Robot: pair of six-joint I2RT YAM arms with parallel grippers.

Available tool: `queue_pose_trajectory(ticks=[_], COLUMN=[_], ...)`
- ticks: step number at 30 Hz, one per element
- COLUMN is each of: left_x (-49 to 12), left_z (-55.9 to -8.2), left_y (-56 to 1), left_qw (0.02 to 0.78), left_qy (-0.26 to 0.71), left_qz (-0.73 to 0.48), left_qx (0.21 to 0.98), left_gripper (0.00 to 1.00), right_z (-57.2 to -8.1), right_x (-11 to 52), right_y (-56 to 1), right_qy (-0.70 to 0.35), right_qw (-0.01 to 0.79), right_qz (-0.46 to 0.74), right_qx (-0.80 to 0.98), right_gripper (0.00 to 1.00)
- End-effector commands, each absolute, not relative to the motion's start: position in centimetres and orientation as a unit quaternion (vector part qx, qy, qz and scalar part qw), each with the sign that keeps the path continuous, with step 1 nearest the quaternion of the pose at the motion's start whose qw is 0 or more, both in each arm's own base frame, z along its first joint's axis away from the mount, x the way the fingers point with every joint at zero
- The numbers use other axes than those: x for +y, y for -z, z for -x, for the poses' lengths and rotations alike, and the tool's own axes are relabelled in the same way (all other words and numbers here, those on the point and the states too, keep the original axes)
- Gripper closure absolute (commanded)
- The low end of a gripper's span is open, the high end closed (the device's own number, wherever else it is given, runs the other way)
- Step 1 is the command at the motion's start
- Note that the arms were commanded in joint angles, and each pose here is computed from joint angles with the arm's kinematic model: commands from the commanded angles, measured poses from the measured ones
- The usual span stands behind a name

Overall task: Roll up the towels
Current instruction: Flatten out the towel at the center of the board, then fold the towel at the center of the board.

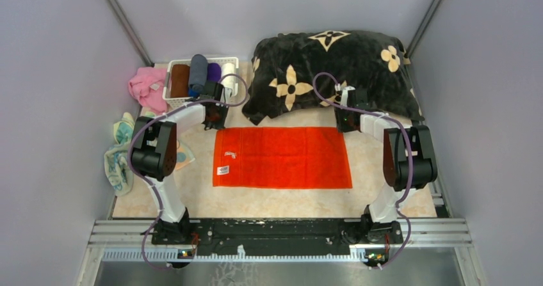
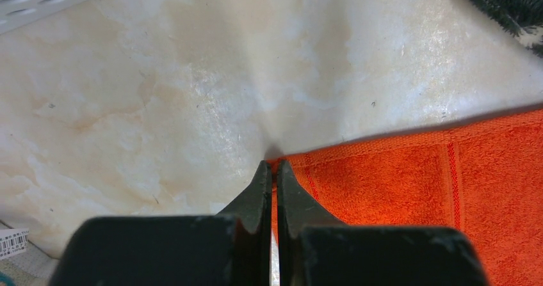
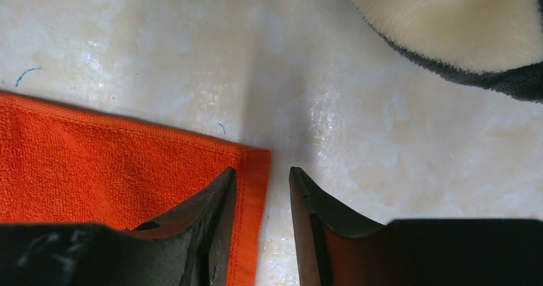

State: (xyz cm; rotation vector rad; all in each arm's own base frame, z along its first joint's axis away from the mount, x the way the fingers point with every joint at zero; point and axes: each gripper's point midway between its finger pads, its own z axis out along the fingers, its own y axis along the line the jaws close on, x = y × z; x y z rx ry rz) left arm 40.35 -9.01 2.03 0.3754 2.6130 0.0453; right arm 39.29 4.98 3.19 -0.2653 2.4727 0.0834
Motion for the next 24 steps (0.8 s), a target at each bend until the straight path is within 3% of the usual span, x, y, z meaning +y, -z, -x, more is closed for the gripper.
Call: queue_pose_trajectory(ticks=[1,11,15,20,24], left_x=[-7.5,-7.7,-7.5,-7.0,-7.0], left_z=[-34.7,-34.8,-35.0,-36.0,-37.7], left_y=[2.7,2.5,2.3,1.1,-0.8], left_qw=[0.131,0.136,0.139,0.162,0.199], left_qy=[-0.03,-0.026,-0.028,-0.022,-0.003], left_qz=[-0.154,-0.155,-0.153,-0.137,-0.121], left_qx=[0.979,0.978,0.978,0.977,0.973], left_gripper=[1.0,1.0,1.0,1.0,1.0], right_z=[-40.2,-39.0,-38.9,-39.3,-40.3], right_x=[5.3,5.3,4.8,4.4,3.9], right_y=[-3.7,0.0,0.8,0.3,-1.5], right_qy=[-0.035,-0.012,0.002,0.016,0.026], right_qw=[0.33,0.274,0.258,0.26,0.282], right_qz=[0.115,0.136,0.139,0.138,0.126], right_qx=[0.936,0.952,0.956,0.956,0.951], right_gripper=[0.64,0.65,0.74,0.99,1.0])
